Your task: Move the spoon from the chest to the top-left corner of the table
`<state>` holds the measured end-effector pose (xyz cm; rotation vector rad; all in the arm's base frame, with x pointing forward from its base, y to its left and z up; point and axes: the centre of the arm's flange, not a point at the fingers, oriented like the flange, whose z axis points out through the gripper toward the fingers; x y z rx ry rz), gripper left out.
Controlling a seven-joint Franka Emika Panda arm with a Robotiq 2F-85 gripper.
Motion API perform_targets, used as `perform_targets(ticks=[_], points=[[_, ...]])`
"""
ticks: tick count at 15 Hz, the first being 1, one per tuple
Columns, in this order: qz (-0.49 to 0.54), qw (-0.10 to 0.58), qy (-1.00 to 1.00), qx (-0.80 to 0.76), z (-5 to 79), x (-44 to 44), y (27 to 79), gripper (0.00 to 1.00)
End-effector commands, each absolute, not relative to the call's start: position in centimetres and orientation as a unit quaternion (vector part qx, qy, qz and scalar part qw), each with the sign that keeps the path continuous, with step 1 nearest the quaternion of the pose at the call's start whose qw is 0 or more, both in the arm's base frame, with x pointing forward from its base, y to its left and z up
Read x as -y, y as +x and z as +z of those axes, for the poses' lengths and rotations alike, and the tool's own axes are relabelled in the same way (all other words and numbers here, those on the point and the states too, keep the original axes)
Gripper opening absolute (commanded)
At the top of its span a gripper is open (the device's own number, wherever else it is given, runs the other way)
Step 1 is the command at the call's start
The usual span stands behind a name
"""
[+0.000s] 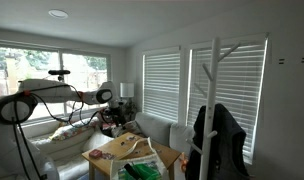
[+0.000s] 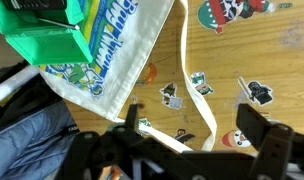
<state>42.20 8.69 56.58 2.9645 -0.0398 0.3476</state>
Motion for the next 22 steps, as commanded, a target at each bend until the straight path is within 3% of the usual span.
perform_targets(ticks=[1,6,9,14,18,22], points=[[0.107,0.096,0.989,0.015,55.3,-5.6,42.0,1.00],[0.061,0.190,0.979,-0.042,51.6,3.6,39.3,1.00],[0.048,0.180,0.981,-0.046,49.3,6.1,38.7,1.00],[0.038,0.171,0.984,-0.036,49.3,5.7,39.7,1.00],[0.038,0.286,0.957,-0.036,48.1,2.1,40.3,1.00],[0.052,0.326,0.943,-0.049,45.2,-1.1,41.0,1.00]])
